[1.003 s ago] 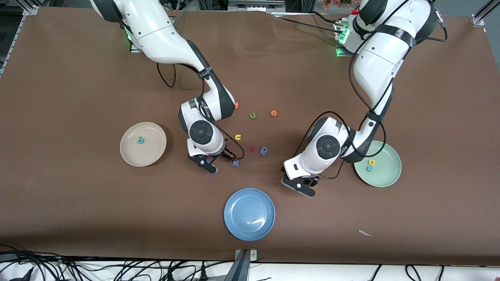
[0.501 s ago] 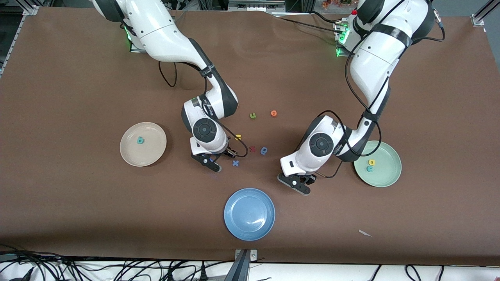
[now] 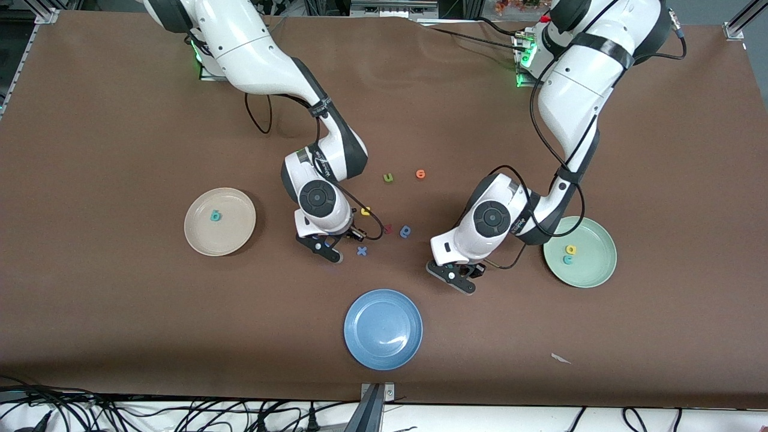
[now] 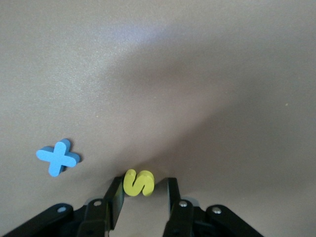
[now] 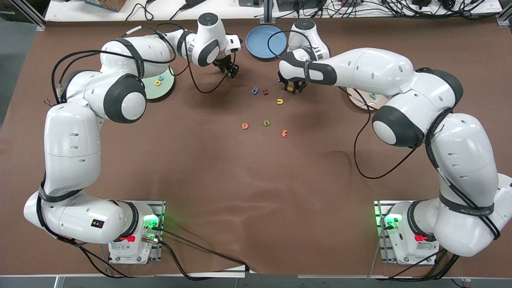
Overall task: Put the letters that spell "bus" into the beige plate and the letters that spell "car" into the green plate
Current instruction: 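Grasp a teal letter with the left gripper while the right gripper grasps the s, then place the teal letter on the green plate while the right gripper places the s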
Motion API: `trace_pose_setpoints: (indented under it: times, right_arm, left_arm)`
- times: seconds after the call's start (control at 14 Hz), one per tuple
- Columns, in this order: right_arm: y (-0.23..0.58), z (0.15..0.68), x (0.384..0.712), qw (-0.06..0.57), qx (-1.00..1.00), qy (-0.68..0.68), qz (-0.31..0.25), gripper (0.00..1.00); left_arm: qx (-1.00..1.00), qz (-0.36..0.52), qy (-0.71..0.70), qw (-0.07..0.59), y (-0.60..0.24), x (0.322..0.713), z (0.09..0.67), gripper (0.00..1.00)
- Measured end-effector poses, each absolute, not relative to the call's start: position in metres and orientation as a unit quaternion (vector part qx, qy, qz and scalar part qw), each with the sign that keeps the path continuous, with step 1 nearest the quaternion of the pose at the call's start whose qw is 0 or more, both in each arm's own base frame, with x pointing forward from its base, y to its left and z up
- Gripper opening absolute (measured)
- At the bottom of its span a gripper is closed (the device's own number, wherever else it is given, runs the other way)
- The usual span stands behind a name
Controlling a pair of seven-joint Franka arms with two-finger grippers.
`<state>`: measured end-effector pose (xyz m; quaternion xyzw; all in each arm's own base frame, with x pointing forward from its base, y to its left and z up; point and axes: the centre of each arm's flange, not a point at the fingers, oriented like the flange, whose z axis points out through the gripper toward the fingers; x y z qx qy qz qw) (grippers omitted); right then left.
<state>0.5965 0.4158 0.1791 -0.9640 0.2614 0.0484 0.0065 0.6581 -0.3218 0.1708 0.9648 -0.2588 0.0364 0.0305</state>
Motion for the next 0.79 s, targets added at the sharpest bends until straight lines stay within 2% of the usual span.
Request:
trace_pose_setpoints:
  times: [0.21, 0.36, 0.79]
  right_arm:
    - [0.4165, 0.1796, 0.5985, 0.013, -0.964, 0.262, 0.041, 0.32]
    - [0.4168, 0.1798, 0.5993, 0.015, -0.964, 0.262, 0.038, 0.28]
    - [0.4113, 0.1837, 0.6056, 0.016, -0.967, 0.254, 0.033, 0.27]
  left_arm:
    - [0.964, 0.036, -0.260, 0.031, -0.3239, 0.6568, 0.1731, 0.33]
    - [0.964, 0.036, -0.260, 0.031, -0.3235, 0.6568, 0.1736, 0.30]
    - [0.965, 0.037, -0.260, 0.030, -0.3219, 0.6573, 0.1743, 0.19]
